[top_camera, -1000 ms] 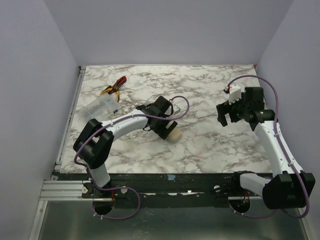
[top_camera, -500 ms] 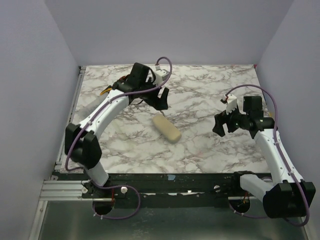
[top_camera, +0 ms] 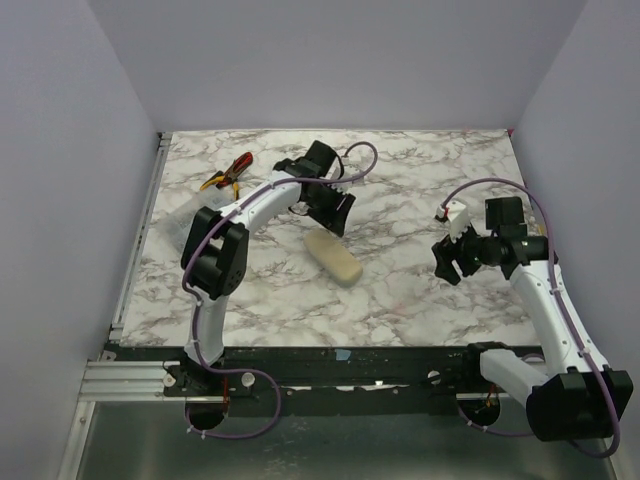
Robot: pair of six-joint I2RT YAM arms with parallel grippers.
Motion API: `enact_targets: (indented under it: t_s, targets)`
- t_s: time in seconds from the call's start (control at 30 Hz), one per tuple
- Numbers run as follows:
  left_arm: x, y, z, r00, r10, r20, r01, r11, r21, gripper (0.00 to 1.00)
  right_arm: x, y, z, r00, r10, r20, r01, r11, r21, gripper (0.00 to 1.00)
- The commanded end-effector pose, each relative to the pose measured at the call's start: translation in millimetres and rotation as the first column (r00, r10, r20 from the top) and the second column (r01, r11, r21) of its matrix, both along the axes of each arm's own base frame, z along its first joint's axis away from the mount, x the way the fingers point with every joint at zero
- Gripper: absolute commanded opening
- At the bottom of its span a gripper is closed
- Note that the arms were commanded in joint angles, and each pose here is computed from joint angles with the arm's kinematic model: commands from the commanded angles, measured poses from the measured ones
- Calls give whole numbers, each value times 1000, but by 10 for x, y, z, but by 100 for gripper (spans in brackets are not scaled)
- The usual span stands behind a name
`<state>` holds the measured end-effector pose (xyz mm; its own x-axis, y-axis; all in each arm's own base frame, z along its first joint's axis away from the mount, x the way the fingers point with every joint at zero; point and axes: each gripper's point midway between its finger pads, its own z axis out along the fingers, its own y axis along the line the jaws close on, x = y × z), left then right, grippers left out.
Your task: Open the umbrella
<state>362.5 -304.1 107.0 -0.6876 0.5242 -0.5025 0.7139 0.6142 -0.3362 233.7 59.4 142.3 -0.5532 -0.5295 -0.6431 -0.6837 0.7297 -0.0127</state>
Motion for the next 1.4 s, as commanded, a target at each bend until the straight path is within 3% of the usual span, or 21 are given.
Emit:
enact_targets:
  t_s: [0.0, 0.27, 0.53, 0.63, 0.7, 0.77, 0.83, 0.93, 1.1, 1.37]
  targets:
    - [-245, 258, -252, 998, 22, -56, -16, 995, 97, 48, -37, -66, 28, 999, 37, -19, -38, 998, -59, 72]
    - [-848, 611, -343, 989, 74, -128, -61, 993, 100, 45, 119, -51, 30, 999, 49, -13, -49, 997, -61, 74]
    - [-1183, 758, -89, 979, 116, -167, -127, 990, -60, 50, 178, 264, -26, 991, 130, -26, -130, 991, 5, 77]
    - [-1147, 916, 173, 988, 129, -81, -141, 974, -176, 59, 181, 454, -62, 982, 188, -16, -189, 982, 1, 77]
    - [-1187, 1030, 334, 997, 38, 70, -22, 978, -207, 64, 174, 582, -65, 976, 217, -25, -217, 976, 20, 77]
    - [-1343, 1148, 365, 959, -123, 257, 163, 976, -141, 64, 202, 680, -56, 977, 207, -43, -204, 977, 66, 77]
    - [-1533, 1253, 265, 879, -275, 389, 311, 950, -32, 64, 267, 741, -49, 984, 159, -74, -151, 983, 109, 78]
    - [-1764, 1366, -27, 804, -422, 418, 399, 905, 147, 62, 368, 815, -71, 986, 66, -154, -41, 986, 161, 77]
    - [-1813, 1361, -343, 832, -438, 341, 371, 896, 245, 61, 498, 940, -3, 980, -26, -198, 75, 967, 245, 78]
    - [-1551, 1092, -506, 873, -380, 306, 304, 915, 266, 52, 475, 942, -67, 956, -102, -274, 176, 950, 259, 77]
